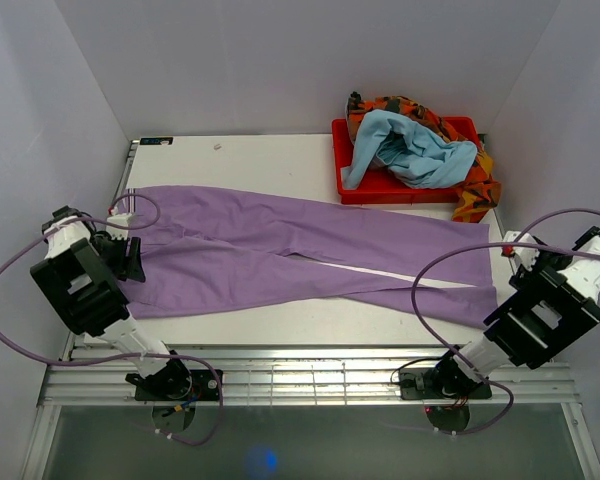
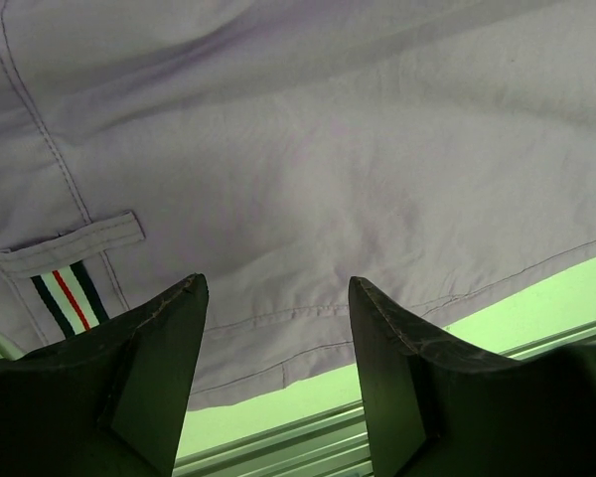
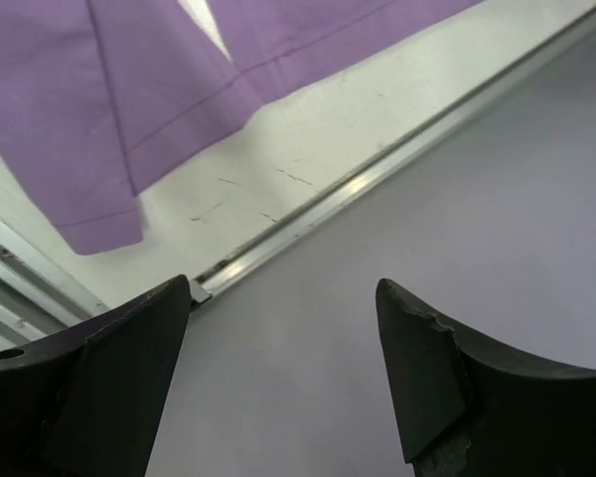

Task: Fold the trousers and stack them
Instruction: Flatten the trousers out

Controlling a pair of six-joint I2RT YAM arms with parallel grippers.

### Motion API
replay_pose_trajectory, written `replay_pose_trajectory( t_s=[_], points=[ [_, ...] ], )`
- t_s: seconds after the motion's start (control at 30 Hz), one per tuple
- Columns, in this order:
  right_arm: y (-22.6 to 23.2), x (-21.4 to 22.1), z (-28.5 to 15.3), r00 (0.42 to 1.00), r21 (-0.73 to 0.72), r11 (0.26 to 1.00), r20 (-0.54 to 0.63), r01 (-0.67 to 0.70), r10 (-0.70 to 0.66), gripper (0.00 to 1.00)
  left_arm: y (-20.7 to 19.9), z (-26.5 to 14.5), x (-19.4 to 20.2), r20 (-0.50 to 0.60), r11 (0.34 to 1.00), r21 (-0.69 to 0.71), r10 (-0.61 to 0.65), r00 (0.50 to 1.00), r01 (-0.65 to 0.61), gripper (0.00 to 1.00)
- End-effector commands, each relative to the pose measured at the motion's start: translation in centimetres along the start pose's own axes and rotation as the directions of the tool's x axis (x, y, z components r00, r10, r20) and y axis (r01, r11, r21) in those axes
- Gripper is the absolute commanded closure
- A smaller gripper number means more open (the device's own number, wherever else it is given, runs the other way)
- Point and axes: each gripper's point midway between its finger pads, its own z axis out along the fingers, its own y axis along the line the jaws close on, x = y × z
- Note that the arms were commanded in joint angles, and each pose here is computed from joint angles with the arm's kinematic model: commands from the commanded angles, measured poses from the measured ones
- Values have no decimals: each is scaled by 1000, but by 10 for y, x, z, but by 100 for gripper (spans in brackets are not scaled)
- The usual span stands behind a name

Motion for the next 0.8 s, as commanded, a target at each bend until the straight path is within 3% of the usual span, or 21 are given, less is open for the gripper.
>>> replay_pose_trajectory(
  t_s=[0.0,0.2,0.47,0.6,0.67,0.7,0.77],
  points=[
    [33,-11,8,999,-148,988,16,-38,41,20,3,-3,-10,41,1000,4,2,999,-2,30],
    [56,-9,56,997,-187,980,-40,-69,62,23,7,1,-13,35,999,9,-39,999,39,31],
    [26,-16,88,993,-154,981,-37,-119,114,27,9,1,-8,19,999,-14,-39,999,39,31],
    [35,-17,94,995,-203,975,-53,-96,87,58,12,8,1,-10,998,-33,-52,999,52,34],
    [44,-17,92,996,-226,971,-59,-79,67,66,13,12,7,-35,997,-37,-63,997,62,35],
    [45,-17,91,998,-230,972,-56,-49,37,78,13,16,13,-57,997,-32,-71,996,69,35],
    [46,-17,85,998,-220,975,-68,-16,1,91,11,19,18,-72,996,-26,-81,994,79,35]
  ],
)
